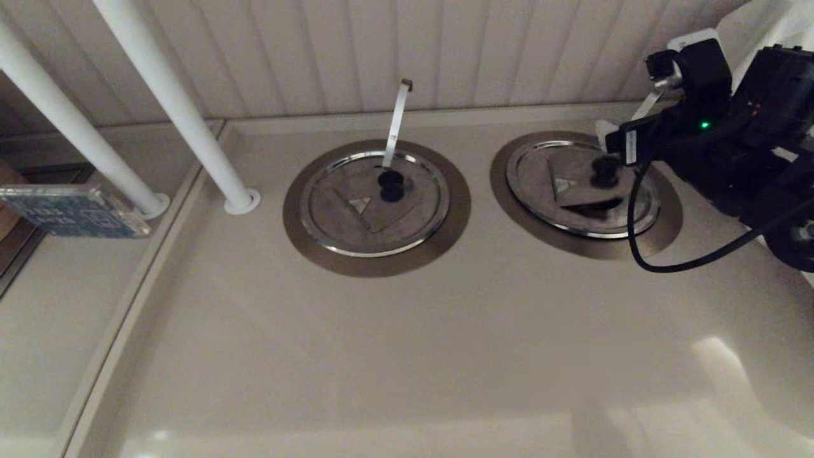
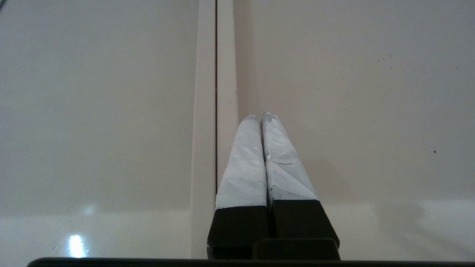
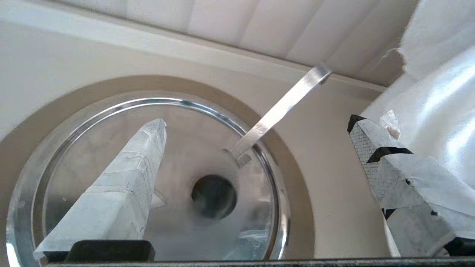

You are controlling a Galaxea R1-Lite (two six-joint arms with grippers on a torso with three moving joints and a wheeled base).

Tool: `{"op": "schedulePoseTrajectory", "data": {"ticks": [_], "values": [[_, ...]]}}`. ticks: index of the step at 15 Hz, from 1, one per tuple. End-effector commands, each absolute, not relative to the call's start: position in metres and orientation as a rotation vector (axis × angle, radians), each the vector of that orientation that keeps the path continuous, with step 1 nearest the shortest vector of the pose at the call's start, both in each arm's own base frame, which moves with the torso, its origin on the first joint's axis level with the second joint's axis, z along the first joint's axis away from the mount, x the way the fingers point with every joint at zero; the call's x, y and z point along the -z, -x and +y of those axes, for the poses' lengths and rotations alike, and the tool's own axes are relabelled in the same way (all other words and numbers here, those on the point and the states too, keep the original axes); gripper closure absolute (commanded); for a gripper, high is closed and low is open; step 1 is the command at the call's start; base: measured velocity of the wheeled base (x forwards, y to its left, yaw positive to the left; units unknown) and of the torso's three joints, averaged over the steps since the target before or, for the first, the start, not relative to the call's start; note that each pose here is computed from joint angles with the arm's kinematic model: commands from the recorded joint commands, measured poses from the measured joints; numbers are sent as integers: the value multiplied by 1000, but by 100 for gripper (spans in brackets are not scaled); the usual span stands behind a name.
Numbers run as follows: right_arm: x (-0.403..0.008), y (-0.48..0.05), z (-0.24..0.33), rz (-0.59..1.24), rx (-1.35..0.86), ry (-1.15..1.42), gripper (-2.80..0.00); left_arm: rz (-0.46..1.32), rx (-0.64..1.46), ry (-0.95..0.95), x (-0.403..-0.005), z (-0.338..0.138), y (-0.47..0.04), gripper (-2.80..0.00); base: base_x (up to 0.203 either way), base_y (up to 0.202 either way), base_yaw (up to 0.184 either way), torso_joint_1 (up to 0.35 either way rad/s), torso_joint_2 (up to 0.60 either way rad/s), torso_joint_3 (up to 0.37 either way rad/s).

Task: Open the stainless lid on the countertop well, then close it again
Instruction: Close the lid

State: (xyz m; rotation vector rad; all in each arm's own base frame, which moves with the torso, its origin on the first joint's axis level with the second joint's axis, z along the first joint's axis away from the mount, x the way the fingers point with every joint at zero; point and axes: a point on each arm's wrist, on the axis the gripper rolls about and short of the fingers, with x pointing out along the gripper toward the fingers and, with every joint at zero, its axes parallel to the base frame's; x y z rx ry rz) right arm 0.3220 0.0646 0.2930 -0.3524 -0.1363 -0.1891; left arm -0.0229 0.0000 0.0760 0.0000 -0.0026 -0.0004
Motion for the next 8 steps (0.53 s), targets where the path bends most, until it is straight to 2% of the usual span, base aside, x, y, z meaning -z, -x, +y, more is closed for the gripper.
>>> {"op": "schedulePoseTrajectory", "data": {"ticks": [1, 8], "values": [[-301, -315, 62, -158, 198, 344, -280, -3, 0, 0, -76, 0, 23, 0, 0, 0, 0, 0, 0, 0], [-308, -316, 54, -159, 213, 305, -280, -2, 0, 0, -76, 0, 23, 0, 0, 0, 0, 0, 0, 0]]}}
